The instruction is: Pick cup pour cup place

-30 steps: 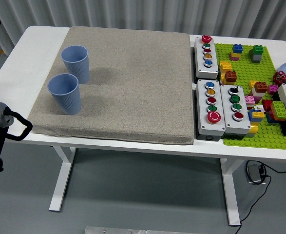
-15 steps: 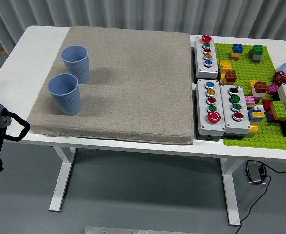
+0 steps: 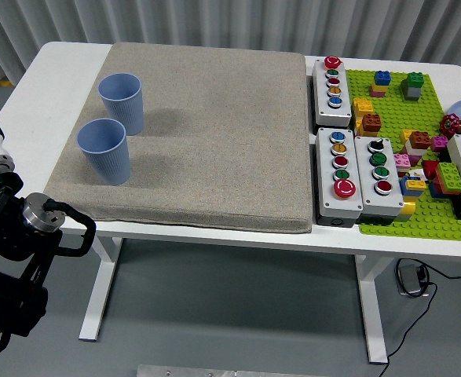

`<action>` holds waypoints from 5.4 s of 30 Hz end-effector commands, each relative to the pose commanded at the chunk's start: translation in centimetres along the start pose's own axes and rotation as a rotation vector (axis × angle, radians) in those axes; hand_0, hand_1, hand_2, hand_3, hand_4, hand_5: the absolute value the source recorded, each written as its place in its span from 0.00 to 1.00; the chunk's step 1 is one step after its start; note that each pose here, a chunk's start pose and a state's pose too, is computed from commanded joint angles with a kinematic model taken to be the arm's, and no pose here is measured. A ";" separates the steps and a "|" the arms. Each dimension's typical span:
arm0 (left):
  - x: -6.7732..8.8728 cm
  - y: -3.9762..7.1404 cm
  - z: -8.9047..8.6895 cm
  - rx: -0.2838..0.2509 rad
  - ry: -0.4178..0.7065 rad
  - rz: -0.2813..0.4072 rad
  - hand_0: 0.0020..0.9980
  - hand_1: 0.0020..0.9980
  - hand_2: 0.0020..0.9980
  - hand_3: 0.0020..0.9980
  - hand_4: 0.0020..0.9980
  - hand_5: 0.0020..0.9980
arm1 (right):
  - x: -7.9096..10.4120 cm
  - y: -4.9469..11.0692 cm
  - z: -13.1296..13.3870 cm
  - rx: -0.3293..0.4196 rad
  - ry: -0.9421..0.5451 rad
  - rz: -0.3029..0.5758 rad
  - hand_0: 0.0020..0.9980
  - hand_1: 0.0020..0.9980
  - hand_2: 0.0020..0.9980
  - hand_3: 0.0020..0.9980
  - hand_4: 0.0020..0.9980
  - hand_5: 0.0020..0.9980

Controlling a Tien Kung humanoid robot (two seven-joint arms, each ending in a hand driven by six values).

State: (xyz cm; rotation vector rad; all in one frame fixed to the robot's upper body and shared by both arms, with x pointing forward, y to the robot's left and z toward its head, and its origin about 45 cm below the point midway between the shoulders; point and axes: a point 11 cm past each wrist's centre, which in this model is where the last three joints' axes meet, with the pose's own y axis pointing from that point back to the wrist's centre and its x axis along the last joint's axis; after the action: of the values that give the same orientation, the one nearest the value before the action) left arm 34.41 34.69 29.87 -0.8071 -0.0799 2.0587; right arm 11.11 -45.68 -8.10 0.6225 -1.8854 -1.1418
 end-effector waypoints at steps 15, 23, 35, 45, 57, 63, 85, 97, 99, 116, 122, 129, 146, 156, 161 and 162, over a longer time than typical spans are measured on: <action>0.6 0.0 -0.1 -0.007 -0.056 -0.011 0.81 0.81 0.87 0.83 0.76 1.00 | 0.1 0.0 0.1 0.001 -0.002 0.002 0.68 0.60 0.58 0.59 0.00 0.10; 0.6 0.1 -0.1 -0.002 -0.080 -0.026 0.81 0.81 0.87 0.83 0.75 1.00 | 0.2 -0.1 0.4 -0.006 -0.011 0.005 0.68 0.60 0.58 0.59 0.00 0.10; 1.0 0.1 -0.3 0.007 -0.084 -0.013 0.81 0.80 0.87 0.83 0.75 1.00 | 0.2 -0.1 0.1 0.003 -0.016 0.005 0.68 0.60 0.58 0.59 0.00 0.10; 0.8 0.1 -0.4 0.009 -0.084 -0.018 0.81 0.80 0.87 0.83 0.75 1.00 | 0.0 0.0 0.1 0.002 -0.019 0.004 0.68 0.60 0.58 0.59 0.00 0.10; 0.7 0.3 -0.5 0.012 -0.084 -0.022 0.81 0.80 0.87 0.83 0.75 1.00 | 0.1 0.0 0.2 0.001 -0.020 0.005 0.68 0.60 0.58 0.59 0.00 0.10; 0.6 0.5 -0.7 0.022 -0.092 -0.034 0.81 0.80 0.87 0.83 0.75 1.00 | 0.0 0.0 0.0 0.003 -0.023 0.001 0.67 0.60 0.58 0.59 0.00 0.10; 0.5 1.4 -1.7 0.060 -0.105 -0.053 0.80 0.80 0.87 0.81 0.75 1.00 | 0.1 -0.1 0.6 -0.005 -0.003 0.004 0.68 0.60 0.58 0.59 0.00 0.11; 0.1 1.3 -1.5 0.057 -0.100 -0.061 0.80 0.80 0.87 0.81 0.74 1.00 | 0.1 -0.1 0.3 -0.001 -0.009 0.004 0.68 0.60 0.58 0.59 0.00 0.11; 0.1 1.3 -1.5 0.055 -0.099 -0.063 0.80 0.80 0.87 0.81 0.74 1.00 | 0.0 0.0 0.2 0.000 -0.012 0.004 0.68 0.60 0.58 0.59 0.00 0.11; 0.3 1.3 -1.4 0.055 -0.113 -0.062 0.80 0.80 0.87 0.81 0.74 1.00 | -0.2 0.0 0.4 -0.008 -0.001 0.002 0.68 0.60 0.58 0.59 0.00 0.12; 0.3 1.1 -1.0 0.039 -0.118 -0.066 0.80 0.80 0.87 0.81 0.74 1.00 | -0.3 0.0 0.3 -0.004 0.003 0.000 0.68 0.60 0.58 0.59 0.00 0.12; 0.3 1.0 -0.9 0.039 -0.121 -0.070 0.80 0.80 0.87 0.81 0.74 1.00 | -0.4 0.1 0.1 -0.003 -0.001 -0.002 0.68 0.60 0.58 0.59 0.00 0.11; 0.2 1.0 -0.9 0.039 -0.124 -0.073 0.80 0.80 0.87 0.81 0.73 1.00 | -0.6 0.1 0.0 0.003 -0.009 -0.004 0.68 0.60 0.58 0.58 0.00 0.10; 0.0 1.2 -1.2 0.048 -0.126 -0.082 0.80 0.80 0.87 0.81 0.73 1.00 | -0.4 0.1 0.2 0.000 -0.005 -0.004 0.67 0.60 0.58 0.58 0.00 0.10; -0.2 1.4 -1.2 0.049 -0.129 -0.096 0.80 0.80 0.87 0.81 0.73 1.00 | -0.4 0.0 0.3 -0.003 -0.004 -0.004 0.67 0.60 0.58 0.58 0.00 0.10; -0.2 1.5 -1.3 0.051 -0.130 -0.098 0.80 0.80 0.87 0.81 0.73 1.00 | -0.4 0.0 0.3 -0.004 -0.004 -0.004 0.67 0.60 0.58 0.58 0.00 0.10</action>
State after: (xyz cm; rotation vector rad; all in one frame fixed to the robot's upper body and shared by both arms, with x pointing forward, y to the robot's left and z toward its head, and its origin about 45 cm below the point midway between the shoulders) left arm 34.18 33.35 28.49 -0.6254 -0.1357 2.0102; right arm 11.02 -45.24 -8.29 0.6231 -1.8856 -1.1499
